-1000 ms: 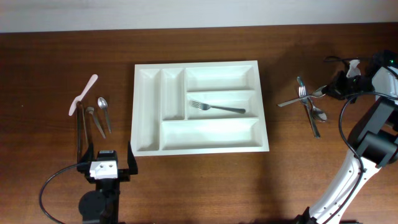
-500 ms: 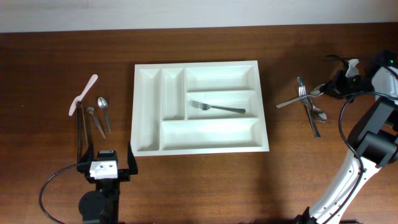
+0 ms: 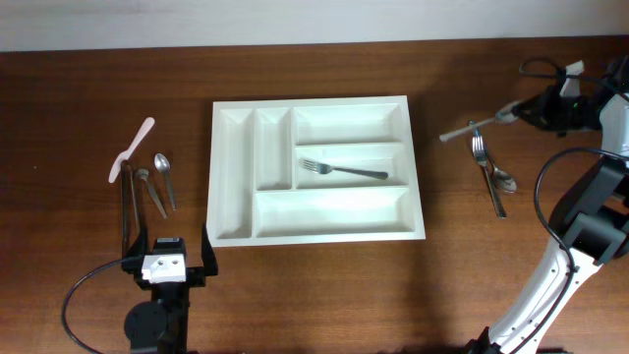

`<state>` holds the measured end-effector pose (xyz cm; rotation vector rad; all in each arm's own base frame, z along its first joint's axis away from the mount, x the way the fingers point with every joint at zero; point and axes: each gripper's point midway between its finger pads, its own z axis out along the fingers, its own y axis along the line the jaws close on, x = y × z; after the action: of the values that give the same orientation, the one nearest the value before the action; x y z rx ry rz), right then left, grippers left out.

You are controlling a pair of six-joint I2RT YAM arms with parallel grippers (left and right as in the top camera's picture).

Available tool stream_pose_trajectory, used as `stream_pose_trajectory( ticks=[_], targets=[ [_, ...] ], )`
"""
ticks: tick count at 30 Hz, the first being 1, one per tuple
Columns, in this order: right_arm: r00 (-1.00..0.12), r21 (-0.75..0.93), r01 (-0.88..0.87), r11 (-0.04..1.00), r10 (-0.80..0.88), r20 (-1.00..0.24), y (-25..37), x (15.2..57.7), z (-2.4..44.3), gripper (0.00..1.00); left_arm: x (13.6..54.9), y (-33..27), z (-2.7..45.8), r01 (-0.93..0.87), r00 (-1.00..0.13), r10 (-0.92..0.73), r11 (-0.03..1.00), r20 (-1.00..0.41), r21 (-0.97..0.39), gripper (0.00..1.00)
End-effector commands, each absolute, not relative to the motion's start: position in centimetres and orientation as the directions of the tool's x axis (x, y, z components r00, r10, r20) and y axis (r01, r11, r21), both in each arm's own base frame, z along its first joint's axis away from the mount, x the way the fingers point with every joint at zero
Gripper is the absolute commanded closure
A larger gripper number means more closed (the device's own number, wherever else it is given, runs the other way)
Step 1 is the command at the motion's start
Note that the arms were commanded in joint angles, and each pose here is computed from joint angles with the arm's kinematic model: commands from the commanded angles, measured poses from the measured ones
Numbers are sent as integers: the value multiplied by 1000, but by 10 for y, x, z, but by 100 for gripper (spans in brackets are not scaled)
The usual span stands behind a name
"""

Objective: Pack container
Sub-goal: 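Carry the spoon with the right gripper into the tray's upper compartment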

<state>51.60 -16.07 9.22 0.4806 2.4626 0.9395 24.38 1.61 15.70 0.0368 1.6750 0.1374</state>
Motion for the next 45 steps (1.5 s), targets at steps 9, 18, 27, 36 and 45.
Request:
stream_pose_trajectory(
  ticks=[9, 18, 27, 36, 45],
  targets=[
    [-817, 759, -175, 627, 337, -467, -84, 556, 173, 96, 244, 13, 156, -42, -103, 109, 993, -989, 113, 1],
    [-839, 683, -269, 679, 184, -512, 21, 582, 170, 96, 244, 13, 156, -42, -103, 109, 993, -989, 113, 1],
    [-861, 615, -95, 782, 246, -446, 80, 602, 151, 96, 244, 13, 156, -42, -103, 109, 993, -989, 113, 1],
    [-807, 518, 221, 826, 454, -378, 113, 608, 131, 96, 244, 13, 156, -42, -103, 109, 993, -989, 113, 1],
    [-834, 391, 313, 866, 448, -324, 136, 578, 110, 96, 244, 13, 156, -42, -103, 109, 993, -989, 113, 1]
  ],
)
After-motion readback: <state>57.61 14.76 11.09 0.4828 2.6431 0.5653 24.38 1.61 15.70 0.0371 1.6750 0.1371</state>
